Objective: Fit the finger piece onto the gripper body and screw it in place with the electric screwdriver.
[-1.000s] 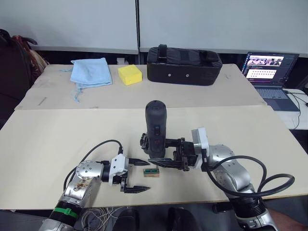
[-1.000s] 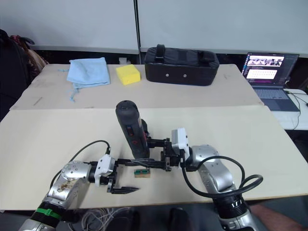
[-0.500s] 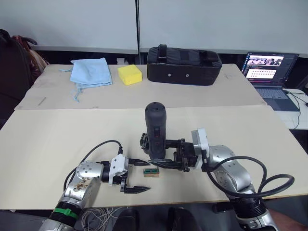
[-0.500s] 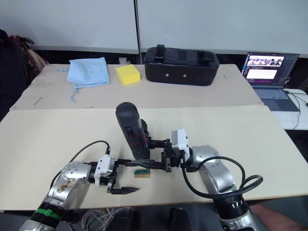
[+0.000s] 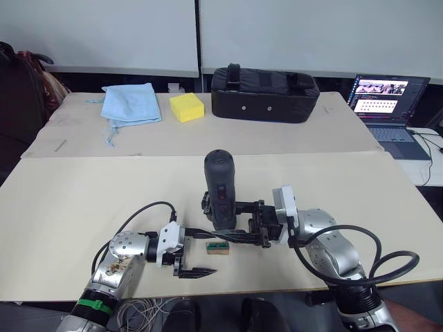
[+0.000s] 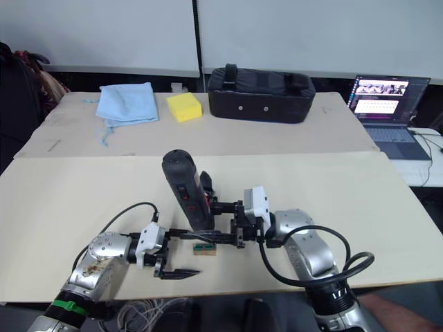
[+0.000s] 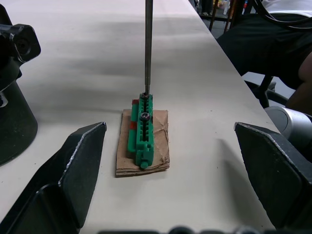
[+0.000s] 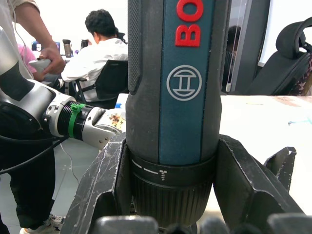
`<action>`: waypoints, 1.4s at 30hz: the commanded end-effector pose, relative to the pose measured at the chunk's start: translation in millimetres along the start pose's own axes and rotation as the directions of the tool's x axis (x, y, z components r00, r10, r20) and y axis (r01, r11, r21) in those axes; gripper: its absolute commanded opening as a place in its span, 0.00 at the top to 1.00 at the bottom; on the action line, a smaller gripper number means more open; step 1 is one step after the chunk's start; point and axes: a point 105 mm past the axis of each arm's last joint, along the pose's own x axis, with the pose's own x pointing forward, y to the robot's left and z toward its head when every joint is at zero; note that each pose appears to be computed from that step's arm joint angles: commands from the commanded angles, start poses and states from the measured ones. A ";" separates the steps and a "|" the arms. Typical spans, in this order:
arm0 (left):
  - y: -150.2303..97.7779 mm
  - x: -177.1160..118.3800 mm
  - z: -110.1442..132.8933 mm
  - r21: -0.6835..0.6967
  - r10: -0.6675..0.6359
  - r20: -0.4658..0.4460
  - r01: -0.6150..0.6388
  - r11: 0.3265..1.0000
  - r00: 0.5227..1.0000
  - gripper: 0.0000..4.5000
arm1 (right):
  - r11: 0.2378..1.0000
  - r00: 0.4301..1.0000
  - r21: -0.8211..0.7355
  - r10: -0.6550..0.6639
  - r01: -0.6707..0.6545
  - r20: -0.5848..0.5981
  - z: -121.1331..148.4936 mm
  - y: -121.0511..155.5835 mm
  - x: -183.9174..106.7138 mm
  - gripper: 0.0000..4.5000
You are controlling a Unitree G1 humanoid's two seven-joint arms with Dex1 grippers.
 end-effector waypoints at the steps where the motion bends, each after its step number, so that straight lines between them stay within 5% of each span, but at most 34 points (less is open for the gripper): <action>1: -9.0 4.9 -8.2 -0.035 -0.026 -0.004 0.026 0.999 1.000 0.00 | 0.999 0.999 -0.042 0.013 -0.011 0.036 9.6 1.1 2.1 0.57; 27: -8.2 5.4 -6.4 -0.036 -0.027 0.004 0.027 0.999 1.000 0.00 | 1.000 1.000 -0.024 0.002 -0.001 0.017 4.1 -0.2 1.9 0.57; 42: -0.9 -4.2 2.3 -0.005 0.008 0.025 -0.008 1.000 1.000 0.00 | 0.999 0.996 -0.052 -0.003 0.008 0.085 36.8 -0.8 -5.7 0.57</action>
